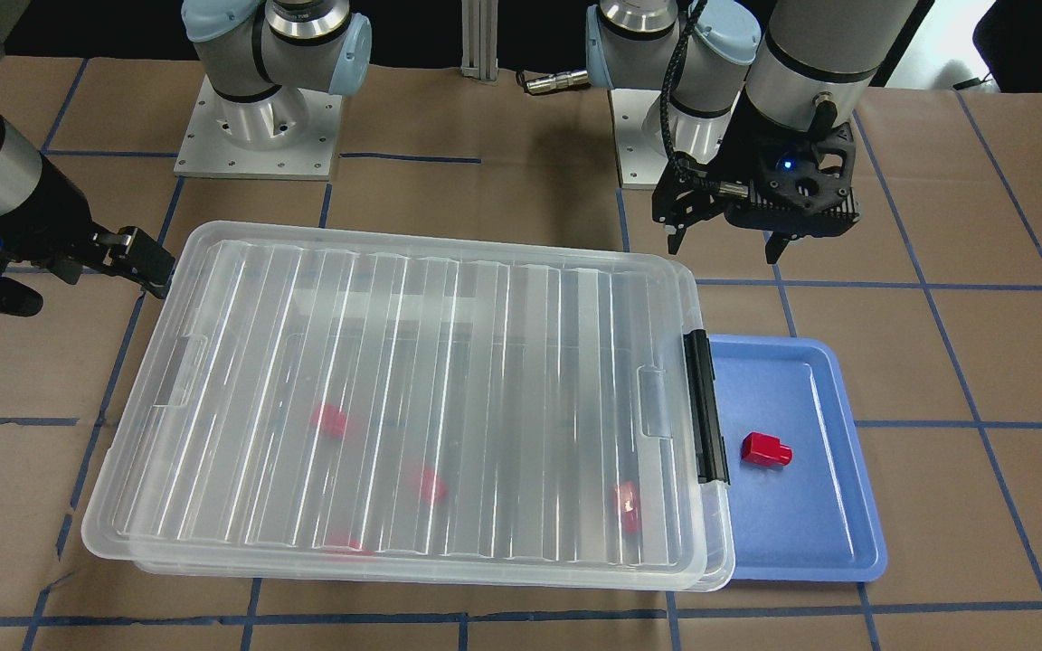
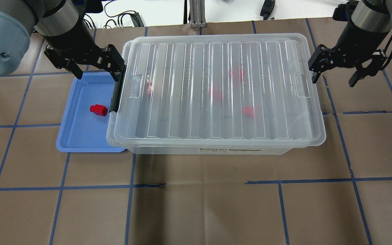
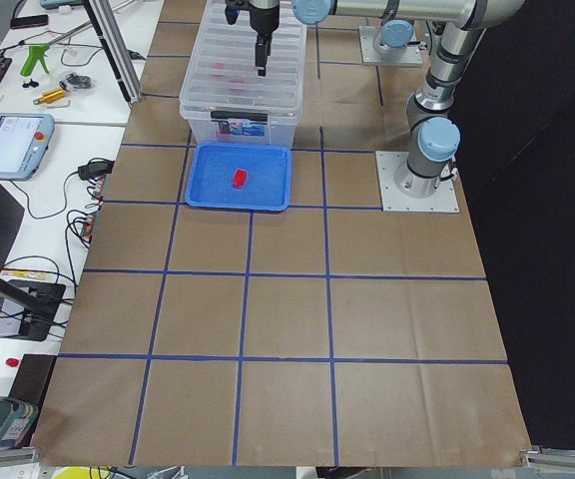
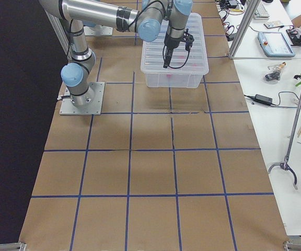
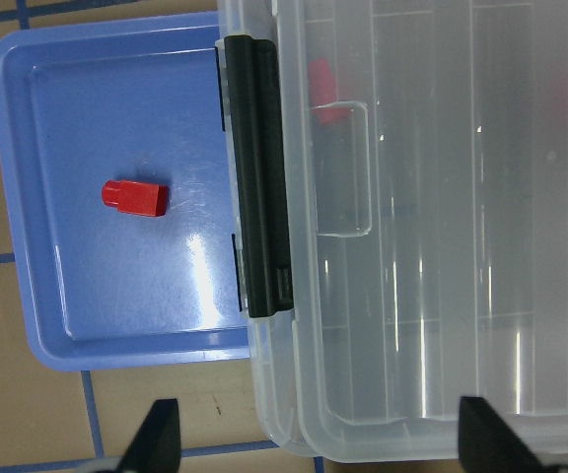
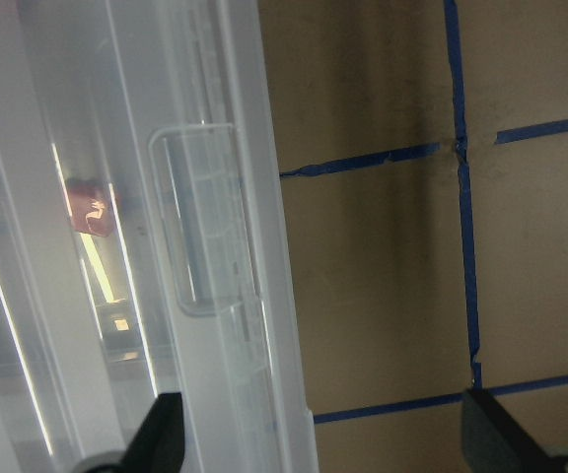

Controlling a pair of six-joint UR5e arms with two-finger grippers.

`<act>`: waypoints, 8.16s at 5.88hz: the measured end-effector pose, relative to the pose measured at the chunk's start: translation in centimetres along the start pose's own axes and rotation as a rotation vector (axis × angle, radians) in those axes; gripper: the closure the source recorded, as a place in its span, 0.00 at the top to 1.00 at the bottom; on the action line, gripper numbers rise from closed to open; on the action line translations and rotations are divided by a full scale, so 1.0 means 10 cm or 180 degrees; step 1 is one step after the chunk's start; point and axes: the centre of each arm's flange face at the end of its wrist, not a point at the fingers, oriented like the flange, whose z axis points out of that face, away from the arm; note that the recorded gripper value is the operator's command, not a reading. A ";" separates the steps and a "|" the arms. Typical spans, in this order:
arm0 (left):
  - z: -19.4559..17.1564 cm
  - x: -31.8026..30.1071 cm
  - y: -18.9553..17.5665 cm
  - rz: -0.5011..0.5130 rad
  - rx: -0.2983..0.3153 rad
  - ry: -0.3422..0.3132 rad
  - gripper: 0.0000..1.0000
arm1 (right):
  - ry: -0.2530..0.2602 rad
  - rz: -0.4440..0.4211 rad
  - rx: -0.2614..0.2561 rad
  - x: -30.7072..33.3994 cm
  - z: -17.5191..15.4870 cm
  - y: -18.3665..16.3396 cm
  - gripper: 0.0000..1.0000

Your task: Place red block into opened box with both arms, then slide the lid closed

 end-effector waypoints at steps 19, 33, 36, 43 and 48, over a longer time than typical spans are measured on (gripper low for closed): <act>1.73 -1.69 -0.52 0.5268 -0.0210 0.0414 0.98 | 0.0496 -0.0563 -0.0132 1.61 0.66 -0.26 1.00; 1.42 -1.47 -0.61 0.5237 -0.0049 0.0245 0.19 | 0.0006 0.0029 0.0267 -0.46 -1.18 0.25 1.00; 0.96 -0.40 -0.59 0.4965 -0.0027 0.0192 0.20 | -0.0028 0.0100 0.0234 -0.89 -1.13 0.37 1.00; 2.60 0.80 -0.70 0.4741 -0.0061 0.0221 0.21 | -0.0024 0.0096 0.0175 -0.90 -1.05 0.37 1.00; 3.02 0.80 -0.75 0.4711 -0.0186 0.0310 0.98 | -0.0010 0.0075 0.0178 -0.88 -1.02 0.35 1.00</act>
